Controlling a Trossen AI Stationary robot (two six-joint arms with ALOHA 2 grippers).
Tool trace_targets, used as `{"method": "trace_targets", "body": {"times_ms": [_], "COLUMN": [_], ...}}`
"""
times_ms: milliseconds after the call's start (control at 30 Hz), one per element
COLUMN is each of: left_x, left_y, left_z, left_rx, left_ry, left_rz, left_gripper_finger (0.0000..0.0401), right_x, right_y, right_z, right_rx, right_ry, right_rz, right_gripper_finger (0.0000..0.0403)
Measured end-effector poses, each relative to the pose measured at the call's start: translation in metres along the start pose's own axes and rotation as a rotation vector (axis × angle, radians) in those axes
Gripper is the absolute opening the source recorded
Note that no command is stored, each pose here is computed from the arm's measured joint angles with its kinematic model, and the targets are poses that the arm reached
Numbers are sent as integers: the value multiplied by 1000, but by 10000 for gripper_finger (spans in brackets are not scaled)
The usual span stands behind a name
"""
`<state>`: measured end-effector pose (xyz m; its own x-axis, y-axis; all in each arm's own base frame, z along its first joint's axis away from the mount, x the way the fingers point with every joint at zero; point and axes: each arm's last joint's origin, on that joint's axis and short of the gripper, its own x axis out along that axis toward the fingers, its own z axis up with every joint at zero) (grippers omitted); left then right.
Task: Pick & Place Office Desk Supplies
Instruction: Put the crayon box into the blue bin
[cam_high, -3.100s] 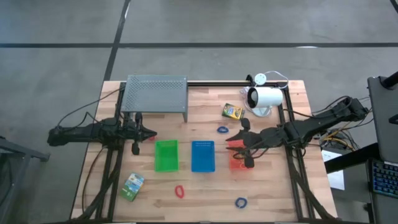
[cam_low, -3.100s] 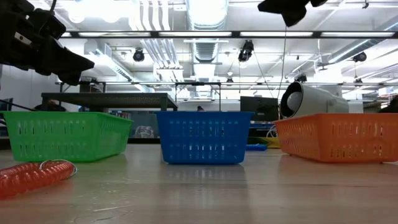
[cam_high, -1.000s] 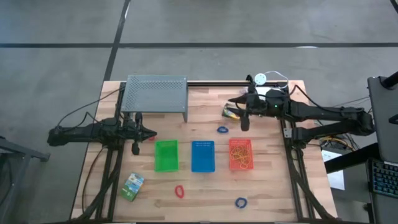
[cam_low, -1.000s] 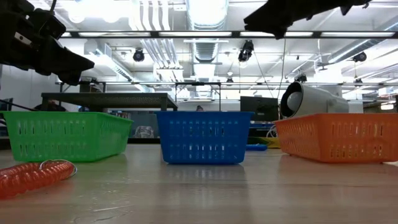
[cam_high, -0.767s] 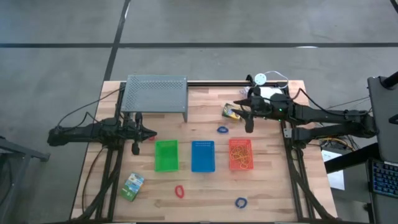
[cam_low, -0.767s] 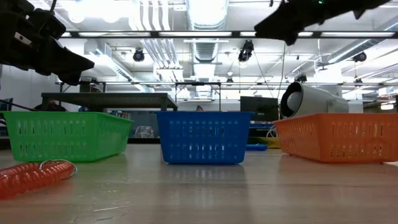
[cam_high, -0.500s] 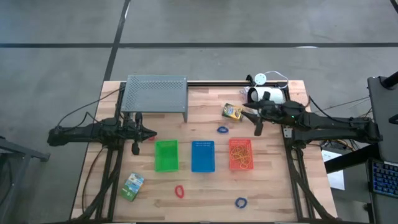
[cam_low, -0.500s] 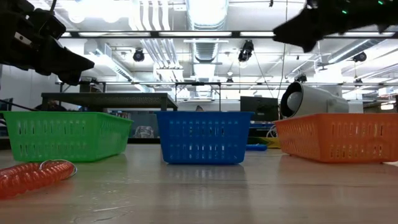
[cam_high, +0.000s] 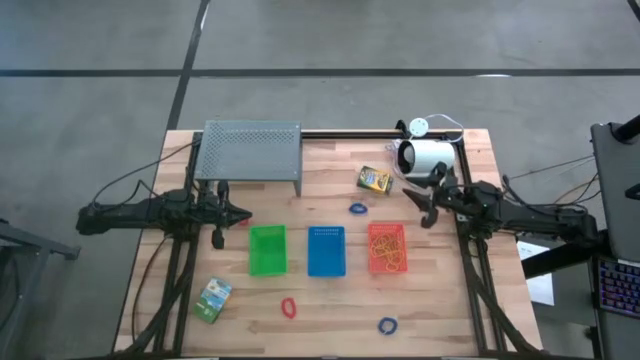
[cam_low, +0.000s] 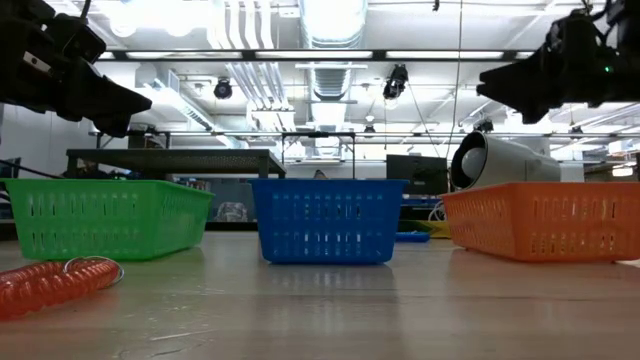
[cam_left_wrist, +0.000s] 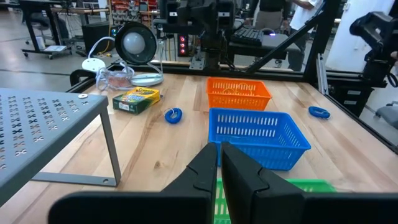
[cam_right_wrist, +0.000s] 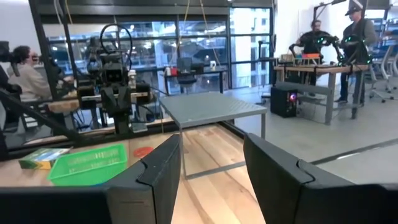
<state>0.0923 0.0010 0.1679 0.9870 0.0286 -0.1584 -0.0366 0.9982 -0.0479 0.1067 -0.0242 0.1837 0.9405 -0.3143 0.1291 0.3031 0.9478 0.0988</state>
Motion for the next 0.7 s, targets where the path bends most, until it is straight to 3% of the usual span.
{"method": "trace_targets", "body": {"times_ms": [333, 700], "left_x": [0, 0], "left_y": [0, 0], "left_z": [0, 0], "left_rx": [0, 0], "left_ry": [0, 0], "left_rz": [-1, 0], "left_gripper_finger": [28, 28], "right_x": [-11, -12], "right_y": [-3, -4], "right_z": [-18, -15], "right_rx": [24, 27], "right_ry": [153, 127], "right_rz": [-30, -35], "right_gripper_finger": [173, 173]}}
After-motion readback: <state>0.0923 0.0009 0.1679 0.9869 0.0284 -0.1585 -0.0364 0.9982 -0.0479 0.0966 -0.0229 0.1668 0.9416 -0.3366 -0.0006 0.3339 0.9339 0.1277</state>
